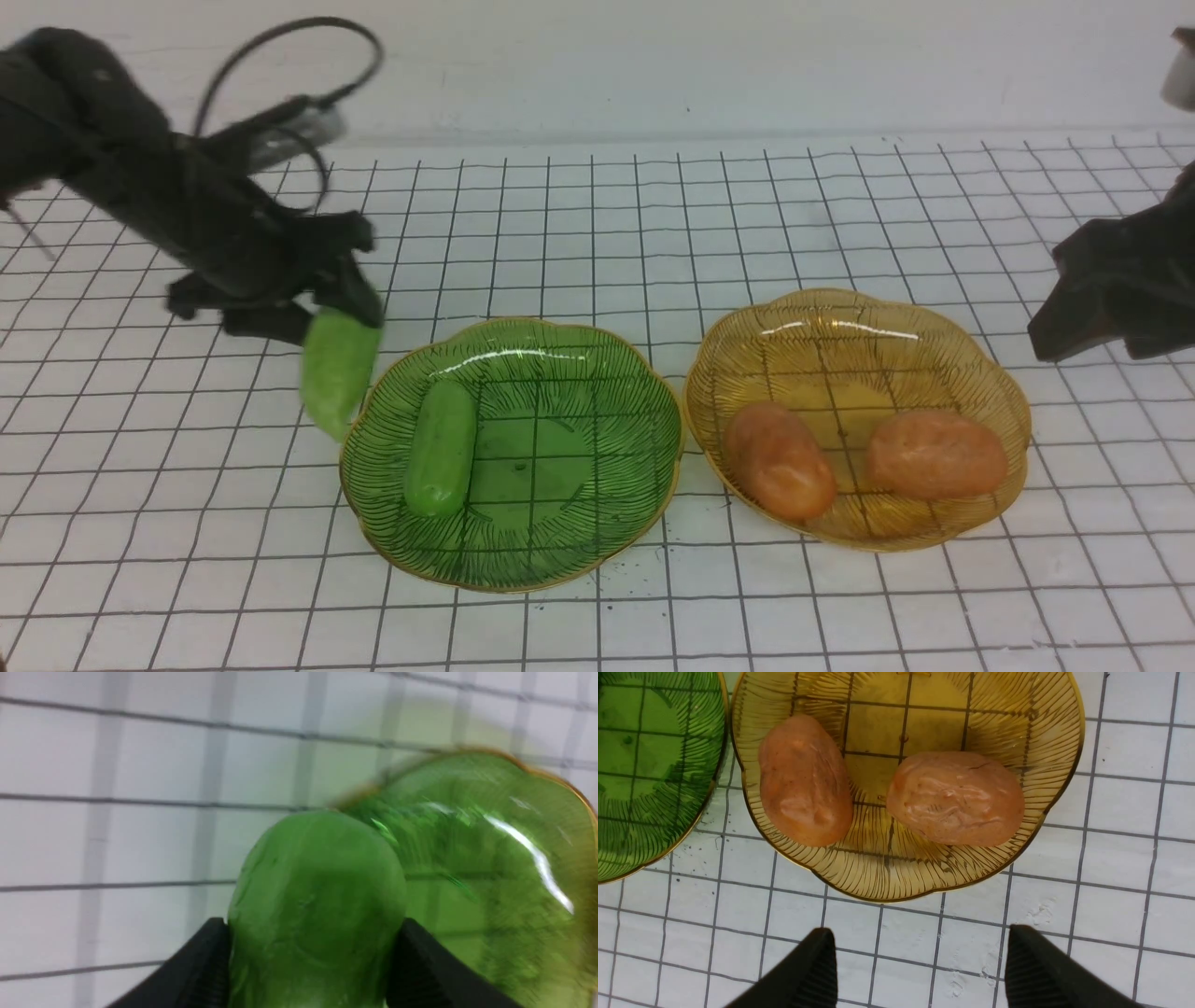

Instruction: Put different types of vegetables on the plate.

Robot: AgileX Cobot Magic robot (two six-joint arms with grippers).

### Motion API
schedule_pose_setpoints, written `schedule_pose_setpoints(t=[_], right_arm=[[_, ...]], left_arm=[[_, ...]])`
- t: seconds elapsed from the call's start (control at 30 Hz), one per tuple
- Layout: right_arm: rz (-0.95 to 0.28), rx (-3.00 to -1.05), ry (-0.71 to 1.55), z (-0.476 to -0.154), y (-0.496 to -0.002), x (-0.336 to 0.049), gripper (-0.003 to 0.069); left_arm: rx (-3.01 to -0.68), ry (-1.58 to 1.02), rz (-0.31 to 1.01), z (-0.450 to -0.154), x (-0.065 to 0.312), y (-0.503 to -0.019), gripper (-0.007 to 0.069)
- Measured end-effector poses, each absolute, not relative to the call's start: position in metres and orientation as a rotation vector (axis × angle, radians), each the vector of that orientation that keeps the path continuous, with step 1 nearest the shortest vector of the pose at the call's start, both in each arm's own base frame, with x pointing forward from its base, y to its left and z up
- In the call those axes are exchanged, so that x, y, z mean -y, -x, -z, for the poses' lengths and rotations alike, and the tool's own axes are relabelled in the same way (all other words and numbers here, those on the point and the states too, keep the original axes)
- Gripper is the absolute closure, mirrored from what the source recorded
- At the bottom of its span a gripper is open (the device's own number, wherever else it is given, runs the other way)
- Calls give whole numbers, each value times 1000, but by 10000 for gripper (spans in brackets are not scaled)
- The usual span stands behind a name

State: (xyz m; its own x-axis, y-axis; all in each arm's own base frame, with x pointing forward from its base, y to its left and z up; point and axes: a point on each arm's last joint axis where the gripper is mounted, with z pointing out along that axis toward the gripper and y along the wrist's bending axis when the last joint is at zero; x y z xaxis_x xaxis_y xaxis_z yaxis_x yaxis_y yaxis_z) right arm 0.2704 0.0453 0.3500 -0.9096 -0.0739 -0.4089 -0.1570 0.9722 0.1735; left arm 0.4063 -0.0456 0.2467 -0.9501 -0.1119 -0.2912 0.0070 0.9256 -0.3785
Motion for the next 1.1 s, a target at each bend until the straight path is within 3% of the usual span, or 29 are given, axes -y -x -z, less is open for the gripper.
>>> schedule_pose_setpoints(t=[0.2, 0.43, 0.63, 0.77, 0.8, 0.87, 0.9, 1.1], right_arm=[[-275, -2703, 204, -351, -270, -45, 216], [-256, -2616, 262, -371, -247, -43, 262], [-229, -2446, 273, -401, -179, -34, 441], [-120, -2328, 280, -402, -115, -21, 577], [-120, -2328, 280, -402, -115, -21, 582], [-69, -2230, 261, -392, -80, -14, 634], [-62, -2078, 232, -381, -59, -11, 657], [-110, -1627, 150, -335, -39, -9, 671]], left_arm=[[-2725, -147, 575, -249, 112, -399, 244], [-2748, -210, 585, -239, 132, -396, 183], [-2775, -209, 579, -229, 133, -399, 146], [-2776, -213, 581, -230, 133, -399, 146], [-2775, -213, 581, -230, 133, -399, 146], [-2773, -213, 582, -231, 133, -400, 146], [-2772, -212, 584, -231, 133, -400, 146], [-2791, -194, 640, -231, 136, -397, 147]])
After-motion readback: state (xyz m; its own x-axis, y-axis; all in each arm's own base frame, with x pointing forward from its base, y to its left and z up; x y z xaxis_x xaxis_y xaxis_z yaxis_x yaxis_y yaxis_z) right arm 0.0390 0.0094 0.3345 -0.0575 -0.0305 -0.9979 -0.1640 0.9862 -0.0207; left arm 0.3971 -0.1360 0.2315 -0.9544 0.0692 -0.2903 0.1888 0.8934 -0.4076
